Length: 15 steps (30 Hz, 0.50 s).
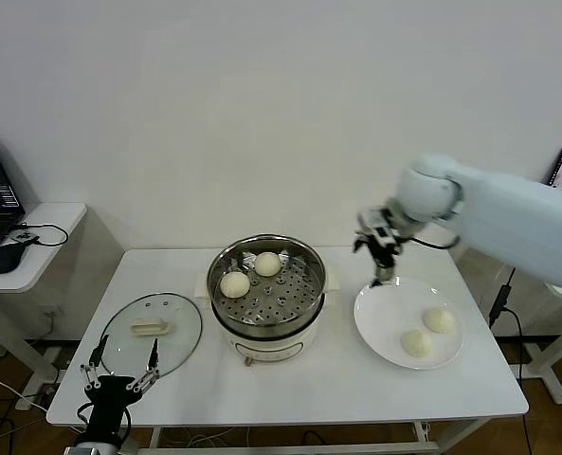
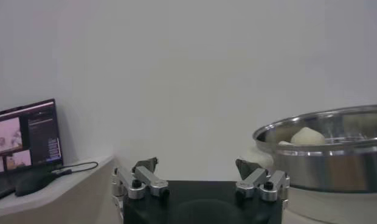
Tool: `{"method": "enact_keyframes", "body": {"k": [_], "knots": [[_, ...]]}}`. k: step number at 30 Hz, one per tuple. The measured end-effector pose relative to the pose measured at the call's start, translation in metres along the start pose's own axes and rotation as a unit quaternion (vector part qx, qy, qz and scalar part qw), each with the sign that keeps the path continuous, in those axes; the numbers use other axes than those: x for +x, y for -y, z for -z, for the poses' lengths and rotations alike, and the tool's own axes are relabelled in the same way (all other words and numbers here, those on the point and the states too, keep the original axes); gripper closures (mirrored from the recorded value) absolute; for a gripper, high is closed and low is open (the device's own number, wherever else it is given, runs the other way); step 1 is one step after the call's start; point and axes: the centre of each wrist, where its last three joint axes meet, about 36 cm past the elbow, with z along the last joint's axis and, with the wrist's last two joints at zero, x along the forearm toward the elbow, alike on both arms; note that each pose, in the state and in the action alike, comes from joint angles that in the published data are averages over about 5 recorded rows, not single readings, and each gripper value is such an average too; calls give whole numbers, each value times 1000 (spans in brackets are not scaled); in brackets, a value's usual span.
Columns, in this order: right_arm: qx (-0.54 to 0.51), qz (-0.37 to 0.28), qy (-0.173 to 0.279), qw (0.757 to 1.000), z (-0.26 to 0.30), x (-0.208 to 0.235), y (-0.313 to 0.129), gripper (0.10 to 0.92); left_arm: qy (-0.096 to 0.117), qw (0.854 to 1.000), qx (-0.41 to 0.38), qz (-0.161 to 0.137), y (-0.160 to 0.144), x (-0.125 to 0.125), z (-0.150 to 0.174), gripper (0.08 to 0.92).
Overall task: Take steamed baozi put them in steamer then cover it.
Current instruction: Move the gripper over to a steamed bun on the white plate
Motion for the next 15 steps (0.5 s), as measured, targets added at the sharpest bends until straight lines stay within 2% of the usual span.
{"method": "enact_keyframes", "body": {"k": [15], "knots": [[-45, 34, -19, 998, -82, -75, -72, 200, -11, 1000, -10, 0, 1, 8, -4, 177]]}}
